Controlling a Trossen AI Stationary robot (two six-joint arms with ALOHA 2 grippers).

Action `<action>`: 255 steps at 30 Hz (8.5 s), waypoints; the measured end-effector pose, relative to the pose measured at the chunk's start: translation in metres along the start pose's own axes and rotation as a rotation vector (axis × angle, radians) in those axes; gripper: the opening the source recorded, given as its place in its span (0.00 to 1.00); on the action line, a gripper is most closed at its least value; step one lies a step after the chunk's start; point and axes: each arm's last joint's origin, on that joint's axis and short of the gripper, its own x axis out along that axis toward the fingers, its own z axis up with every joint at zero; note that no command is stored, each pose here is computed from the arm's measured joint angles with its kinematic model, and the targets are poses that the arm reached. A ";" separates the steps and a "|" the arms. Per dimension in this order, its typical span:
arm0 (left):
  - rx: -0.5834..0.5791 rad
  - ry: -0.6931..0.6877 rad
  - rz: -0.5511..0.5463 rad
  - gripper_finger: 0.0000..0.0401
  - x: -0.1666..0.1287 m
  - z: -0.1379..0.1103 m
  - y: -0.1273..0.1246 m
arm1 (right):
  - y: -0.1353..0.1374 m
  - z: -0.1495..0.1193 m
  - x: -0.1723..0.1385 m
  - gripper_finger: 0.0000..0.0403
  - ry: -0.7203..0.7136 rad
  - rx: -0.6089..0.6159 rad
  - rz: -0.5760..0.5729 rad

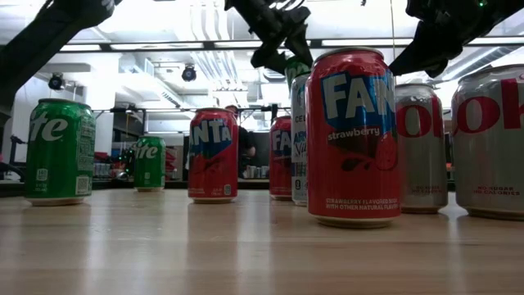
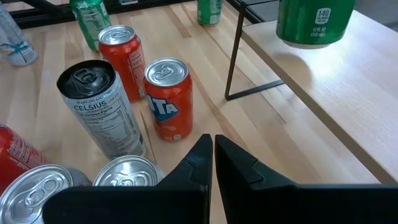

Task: Place canned beverage on shelf
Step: Put the bottom green soda can on the shelf

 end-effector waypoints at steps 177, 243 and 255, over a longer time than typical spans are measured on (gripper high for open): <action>0.058 0.012 0.025 0.97 0.007 -0.002 0.001 | 0.000 0.000 0.000 0.02 -0.002 0.003 0.001; 0.007 -0.695 -0.354 0.93 -0.106 -0.207 -0.007 | -0.004 0.097 0.096 0.02 -0.023 -0.088 -0.247; 0.059 -0.681 -0.114 0.42 -0.121 -0.215 0.000 | -0.003 0.117 0.115 0.02 0.050 -0.159 -0.272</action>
